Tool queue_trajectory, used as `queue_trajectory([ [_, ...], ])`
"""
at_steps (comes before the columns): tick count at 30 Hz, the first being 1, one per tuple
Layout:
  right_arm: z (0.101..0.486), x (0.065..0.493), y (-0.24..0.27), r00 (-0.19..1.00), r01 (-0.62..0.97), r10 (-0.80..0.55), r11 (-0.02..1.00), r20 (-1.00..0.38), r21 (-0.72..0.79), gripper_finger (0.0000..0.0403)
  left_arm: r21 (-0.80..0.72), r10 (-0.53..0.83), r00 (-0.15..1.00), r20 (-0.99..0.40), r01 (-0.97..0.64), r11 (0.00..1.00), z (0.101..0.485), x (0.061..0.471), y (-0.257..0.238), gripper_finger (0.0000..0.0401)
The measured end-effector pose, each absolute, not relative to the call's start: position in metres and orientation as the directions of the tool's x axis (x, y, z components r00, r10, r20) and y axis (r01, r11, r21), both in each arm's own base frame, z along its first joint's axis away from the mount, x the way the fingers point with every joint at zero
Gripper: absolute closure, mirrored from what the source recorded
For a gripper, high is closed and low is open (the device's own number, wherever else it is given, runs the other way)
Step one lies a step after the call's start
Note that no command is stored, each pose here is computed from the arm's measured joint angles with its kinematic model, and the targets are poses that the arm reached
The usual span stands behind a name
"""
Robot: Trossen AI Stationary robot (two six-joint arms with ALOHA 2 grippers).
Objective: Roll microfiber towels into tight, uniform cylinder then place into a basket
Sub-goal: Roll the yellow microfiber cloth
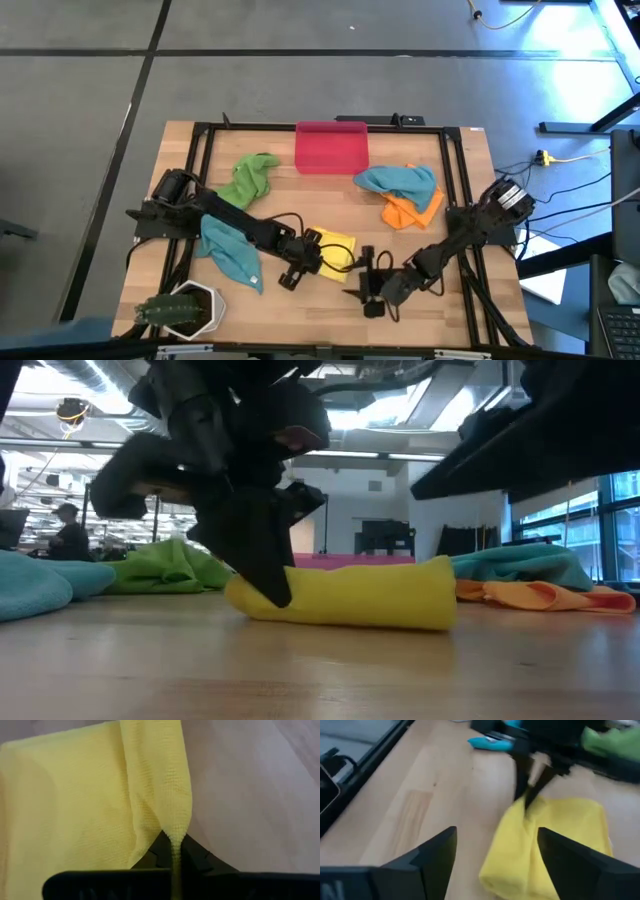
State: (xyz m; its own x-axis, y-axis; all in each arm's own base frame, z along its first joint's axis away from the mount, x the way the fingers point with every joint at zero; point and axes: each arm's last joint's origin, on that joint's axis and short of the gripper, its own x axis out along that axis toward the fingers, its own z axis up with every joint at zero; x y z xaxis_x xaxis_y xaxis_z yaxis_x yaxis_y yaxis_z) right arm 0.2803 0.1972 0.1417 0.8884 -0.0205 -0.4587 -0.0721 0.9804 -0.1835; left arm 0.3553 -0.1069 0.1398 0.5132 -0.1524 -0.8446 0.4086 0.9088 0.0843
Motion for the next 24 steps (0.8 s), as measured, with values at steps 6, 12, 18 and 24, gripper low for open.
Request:
queue_trajectory([
  [6,0.130,0.309,0.220,0.829,-0.099,-0.131,0.922,-0.543,-0.373,0.0136,-0.005,-0.211,0.499,-0.840,0.383,0.924,0.141,0.358,-0.098,0.0401],
  [12,0.116,0.321,0.227,0.715,-0.073,-0.309,0.859,-0.627,-0.506,0.0146,-0.092,-0.283,0.479,-0.831,0.383,0.919,0.142,0.359,-0.095,0.0401],
  [18,0.106,0.323,0.227,0.680,-0.052,-0.350,0.853,-0.644,-0.519,0.0163,-0.140,-0.327,0.465,-0.823,0.391,0.909,0.143,0.359,-0.095,0.0401],
  [24,0.107,0.323,0.228,0.682,-0.035,-0.349,0.862,-0.643,-0.505,0.0222,-0.142,-0.325,0.458,-0.827,0.390,0.910,0.143,0.358,-0.095,0.0401],
])
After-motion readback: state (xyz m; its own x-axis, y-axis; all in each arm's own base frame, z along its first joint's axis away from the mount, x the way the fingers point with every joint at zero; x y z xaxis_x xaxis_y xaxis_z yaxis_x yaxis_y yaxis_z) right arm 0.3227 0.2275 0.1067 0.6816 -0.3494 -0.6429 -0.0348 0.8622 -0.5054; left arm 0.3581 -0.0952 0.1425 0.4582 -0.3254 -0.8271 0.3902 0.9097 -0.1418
